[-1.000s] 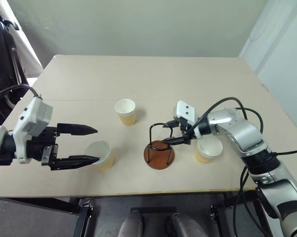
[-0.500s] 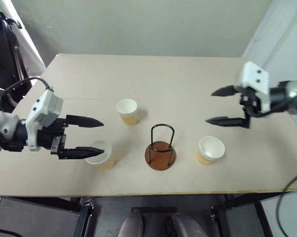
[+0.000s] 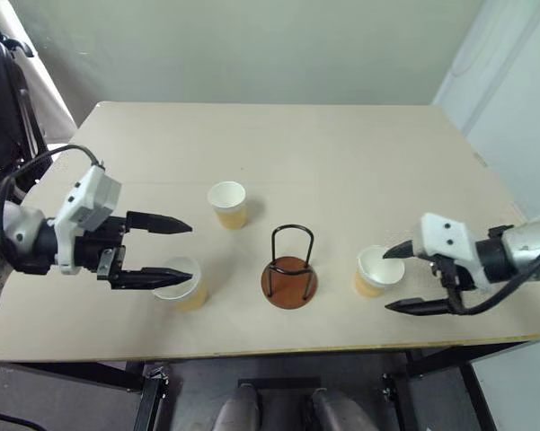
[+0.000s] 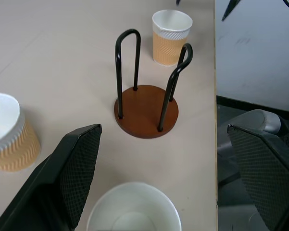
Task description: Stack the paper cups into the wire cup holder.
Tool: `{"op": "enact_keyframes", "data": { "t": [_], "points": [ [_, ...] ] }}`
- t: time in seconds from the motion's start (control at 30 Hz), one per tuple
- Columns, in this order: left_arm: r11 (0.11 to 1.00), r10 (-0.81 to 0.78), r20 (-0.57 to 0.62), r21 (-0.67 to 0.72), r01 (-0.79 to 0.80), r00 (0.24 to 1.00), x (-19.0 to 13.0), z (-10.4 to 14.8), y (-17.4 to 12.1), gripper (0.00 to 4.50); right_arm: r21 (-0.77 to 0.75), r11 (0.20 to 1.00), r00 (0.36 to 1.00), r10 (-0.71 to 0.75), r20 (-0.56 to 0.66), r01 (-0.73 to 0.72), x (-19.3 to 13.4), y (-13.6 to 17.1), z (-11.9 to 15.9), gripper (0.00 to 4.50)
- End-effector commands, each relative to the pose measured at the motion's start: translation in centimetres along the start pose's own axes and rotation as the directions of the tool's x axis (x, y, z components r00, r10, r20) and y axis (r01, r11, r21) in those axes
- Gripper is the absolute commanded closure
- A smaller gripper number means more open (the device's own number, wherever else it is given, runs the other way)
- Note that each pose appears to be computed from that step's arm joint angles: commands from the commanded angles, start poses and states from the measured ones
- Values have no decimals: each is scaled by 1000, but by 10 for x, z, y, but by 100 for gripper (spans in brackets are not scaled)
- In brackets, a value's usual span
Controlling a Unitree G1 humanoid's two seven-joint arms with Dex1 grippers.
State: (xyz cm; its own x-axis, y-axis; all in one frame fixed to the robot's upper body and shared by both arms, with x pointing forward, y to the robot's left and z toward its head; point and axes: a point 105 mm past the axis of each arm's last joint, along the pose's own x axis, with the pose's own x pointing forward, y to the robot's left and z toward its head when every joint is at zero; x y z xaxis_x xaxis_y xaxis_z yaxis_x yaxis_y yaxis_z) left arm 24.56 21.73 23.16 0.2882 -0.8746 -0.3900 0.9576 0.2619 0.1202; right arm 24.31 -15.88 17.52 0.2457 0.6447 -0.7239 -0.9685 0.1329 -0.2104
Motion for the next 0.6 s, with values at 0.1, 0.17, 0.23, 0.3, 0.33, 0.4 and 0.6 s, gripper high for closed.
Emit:
{"op": "enact_keyframes", "data": {
  "t": [0.1,0.17,0.23,0.3,0.33,0.4,0.6],
  "points": [
    [998,43,0,45,-43,999,-8,10,-4,0,-65,997,997,-39,-72,35,11,-12,-13,2],
    [998,51,-4,43,-51,999,-9,10,-6,0,-76,997,996,-39,-78,33,16,-14,-15,38],
    [997,60,-6,43,-60,998,-11,10,-7,0,-90,996,997,-27,-73,20,18,-14,-14,93],
    [997,69,-4,43,-68,998,-13,11,-8,0,-103,995,998,-9,-61,3,19,-13,-11,169],
    [997,71,-4,42,-71,997,-13,11,-9,0,-107,994,998,-6,-59,-1,19,-13,-10,202],
    [996,77,-5,40,-77,997,-13,11,-9,0,-113,994,998,-5,-57,-1,18,-15,-9,271],
    [995,93,-6,32,-93,996,-14,9,-10,0,-121,992,999,32,-28,-35,18,-13,-3,446]
  ]
}}
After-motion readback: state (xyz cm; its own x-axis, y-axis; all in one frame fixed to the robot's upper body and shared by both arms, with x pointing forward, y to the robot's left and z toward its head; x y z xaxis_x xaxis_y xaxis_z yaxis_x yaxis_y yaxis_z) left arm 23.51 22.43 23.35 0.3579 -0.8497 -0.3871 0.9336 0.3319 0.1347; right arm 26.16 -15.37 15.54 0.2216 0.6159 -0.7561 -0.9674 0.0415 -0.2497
